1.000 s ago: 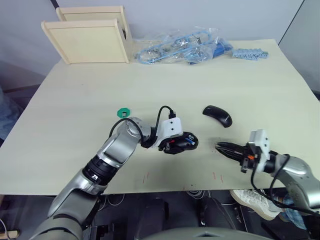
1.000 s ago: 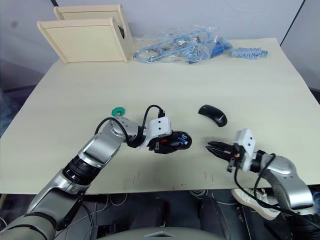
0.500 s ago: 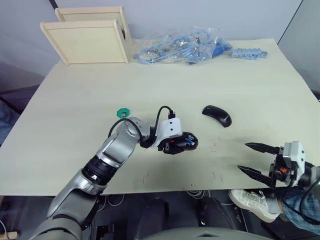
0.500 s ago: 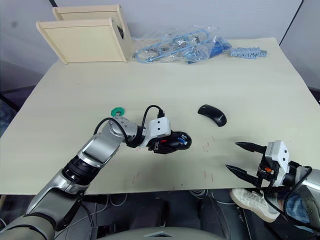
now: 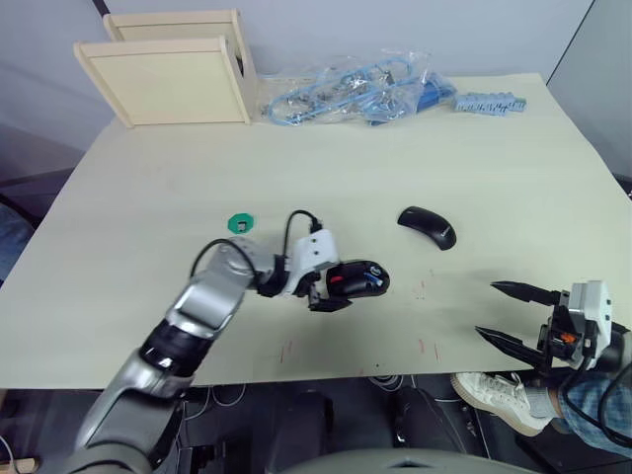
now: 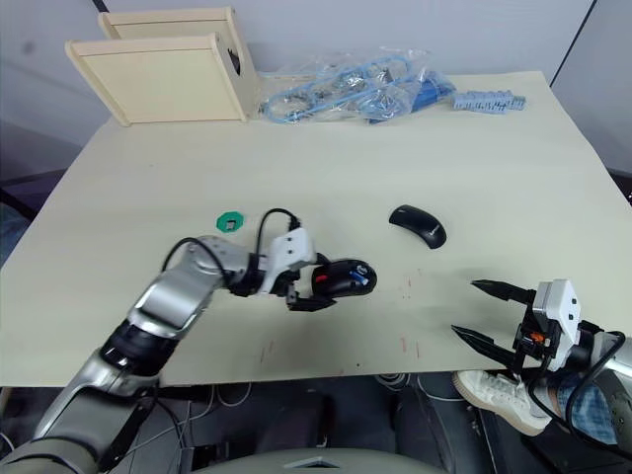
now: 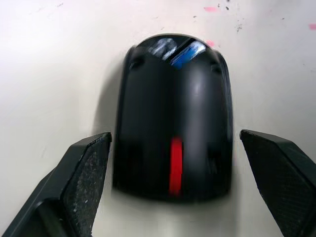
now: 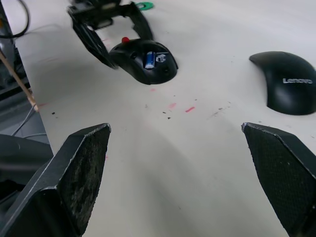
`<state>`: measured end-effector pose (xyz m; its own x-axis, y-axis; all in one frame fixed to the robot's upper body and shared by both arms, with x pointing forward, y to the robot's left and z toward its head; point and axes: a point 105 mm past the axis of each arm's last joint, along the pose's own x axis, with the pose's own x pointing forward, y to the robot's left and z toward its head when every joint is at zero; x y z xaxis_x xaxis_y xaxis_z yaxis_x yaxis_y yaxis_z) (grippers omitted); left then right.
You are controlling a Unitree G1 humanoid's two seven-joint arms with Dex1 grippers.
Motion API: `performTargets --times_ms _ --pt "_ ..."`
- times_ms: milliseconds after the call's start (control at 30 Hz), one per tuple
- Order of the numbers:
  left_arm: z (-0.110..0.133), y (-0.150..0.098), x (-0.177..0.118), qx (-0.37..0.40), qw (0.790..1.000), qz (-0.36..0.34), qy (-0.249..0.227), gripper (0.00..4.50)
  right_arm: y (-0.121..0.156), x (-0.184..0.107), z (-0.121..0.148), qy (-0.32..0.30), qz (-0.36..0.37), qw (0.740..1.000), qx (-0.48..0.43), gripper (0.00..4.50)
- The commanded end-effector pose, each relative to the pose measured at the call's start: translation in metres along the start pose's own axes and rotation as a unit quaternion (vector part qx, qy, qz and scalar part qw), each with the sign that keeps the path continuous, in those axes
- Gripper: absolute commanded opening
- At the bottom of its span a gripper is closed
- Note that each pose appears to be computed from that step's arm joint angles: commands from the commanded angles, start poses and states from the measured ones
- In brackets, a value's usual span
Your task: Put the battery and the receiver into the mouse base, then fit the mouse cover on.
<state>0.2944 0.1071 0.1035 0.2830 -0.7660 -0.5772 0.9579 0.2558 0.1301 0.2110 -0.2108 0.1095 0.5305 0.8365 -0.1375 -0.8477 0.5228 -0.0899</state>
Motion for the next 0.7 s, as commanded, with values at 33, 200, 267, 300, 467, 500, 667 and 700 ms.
performTargets --times_ms 33,200,267,300,467,500,667,700 --pt "0.01 0.001 -0.026 -0.012 0.998 0.031 -0.044 4.44 -0.002 -0.004 0.012 -0.029 -0.01 0.999 -0.017 4.5" --pt "-0.003 -0.004 -0.058 -0.045 0.993 0.082 -0.075 4.44 -0.001 -0.003 0.012 -0.049 -0.014 0.999 -0.018 4.5" --pt "-0.005 -0.004 -0.079 -0.083 0.981 0.13 -0.117 4.44 -0.002 -0.003 0.019 -0.083 -0.028 0.995 -0.04 4.5" --pt "-0.007 -0.003 -0.087 -0.097 0.975 0.15 -0.135 4.44 -0.001 -0.001 0.019 -0.089 -0.024 0.995 -0.034 4.5" --pt "-0.028 0.003 -0.124 -0.161 0.938 0.25 -0.179 4.44 0.005 0.014 0.021 -0.116 -0.001 0.993 -0.02 4.5" --pt "-0.032 0.005 -0.13 -0.172 0.931 0.264 -0.186 4.44 0.005 0.017 0.021 -0.12 0.002 0.993 -0.021 4.5" --pt "-0.048 0.018 -0.154 -0.217 0.896 0.331 -0.2 4.44 0.009 0.028 0.025 -0.136 0.016 0.99 -0.033 4.5" --pt "-0.05 0.021 -0.157 -0.223 0.89 0.344 -0.2 4.44 0.008 0.029 0.025 -0.138 0.017 0.99 -0.035 4.5"
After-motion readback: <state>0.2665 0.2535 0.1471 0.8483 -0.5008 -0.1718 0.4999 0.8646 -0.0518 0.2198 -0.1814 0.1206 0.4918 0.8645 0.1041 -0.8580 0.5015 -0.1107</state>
